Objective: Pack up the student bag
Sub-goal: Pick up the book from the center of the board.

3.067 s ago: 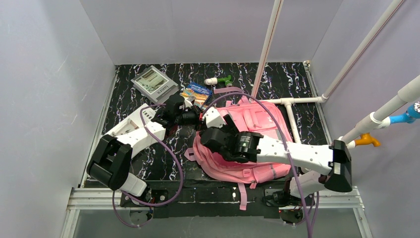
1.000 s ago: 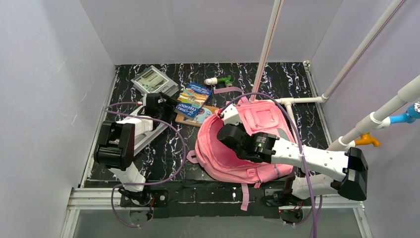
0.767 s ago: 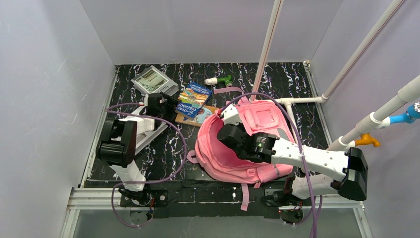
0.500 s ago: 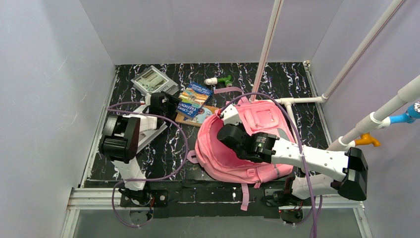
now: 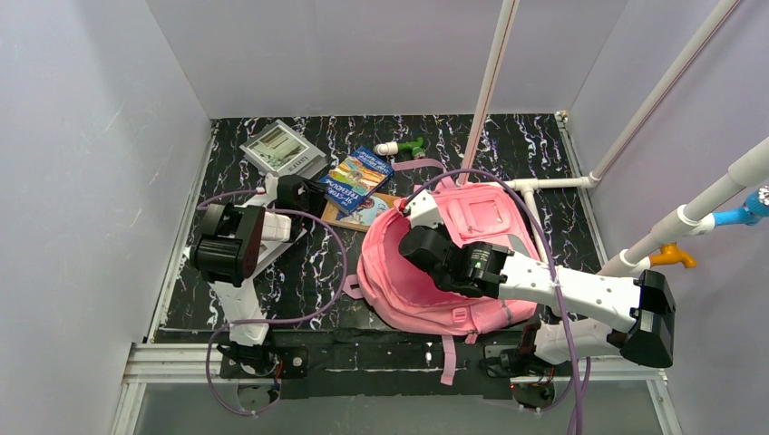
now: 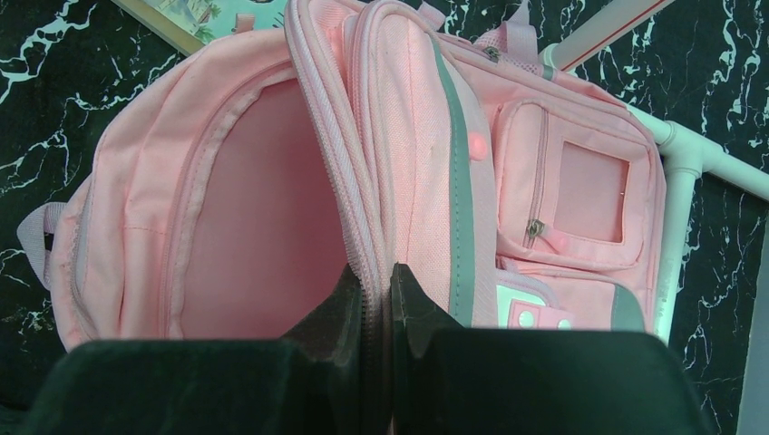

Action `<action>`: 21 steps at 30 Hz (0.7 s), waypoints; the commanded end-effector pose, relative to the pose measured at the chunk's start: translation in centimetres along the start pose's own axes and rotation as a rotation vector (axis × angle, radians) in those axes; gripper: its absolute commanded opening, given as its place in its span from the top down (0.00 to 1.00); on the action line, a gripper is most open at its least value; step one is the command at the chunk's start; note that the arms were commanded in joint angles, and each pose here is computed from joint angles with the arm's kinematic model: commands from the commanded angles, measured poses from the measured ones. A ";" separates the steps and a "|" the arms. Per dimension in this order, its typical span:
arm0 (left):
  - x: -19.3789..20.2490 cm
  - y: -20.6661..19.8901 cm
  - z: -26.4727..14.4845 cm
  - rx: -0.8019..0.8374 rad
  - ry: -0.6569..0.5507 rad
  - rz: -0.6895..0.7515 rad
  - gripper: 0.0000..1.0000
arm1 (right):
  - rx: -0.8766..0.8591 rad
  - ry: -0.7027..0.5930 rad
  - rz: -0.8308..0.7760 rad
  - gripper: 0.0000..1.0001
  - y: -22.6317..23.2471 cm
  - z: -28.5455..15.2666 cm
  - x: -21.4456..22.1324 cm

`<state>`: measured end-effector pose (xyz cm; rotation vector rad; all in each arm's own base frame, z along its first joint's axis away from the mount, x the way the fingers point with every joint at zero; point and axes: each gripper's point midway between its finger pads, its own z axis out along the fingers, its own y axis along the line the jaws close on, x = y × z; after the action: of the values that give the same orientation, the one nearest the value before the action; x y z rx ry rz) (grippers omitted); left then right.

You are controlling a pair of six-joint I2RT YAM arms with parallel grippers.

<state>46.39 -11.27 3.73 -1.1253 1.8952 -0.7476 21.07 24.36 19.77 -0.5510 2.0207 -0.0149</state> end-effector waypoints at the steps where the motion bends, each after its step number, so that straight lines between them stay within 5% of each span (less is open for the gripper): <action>1: 0.4 0.9 0.0 0.015 -0.022 0.014 0.62 | -0.006 -0.148 0.125 0.99 -0.4 -1.2 -5.4; 12: -1.8 -6.6 -4.0 0.233 -0.052 0.014 1.00 | -0.001 -0.151 0.124 0.99 -0.4 -1.2 -5.7; 21: -3.2 -10.6 -10.2 0.288 0.052 -0.118 1.00 | 0.019 -0.168 0.125 0.99 -1.2 -1.6 -6.3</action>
<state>44.30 -11.79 13.38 -1.0507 1.7664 -0.9428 21.16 24.31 20.15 -0.5668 2.0113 -0.0270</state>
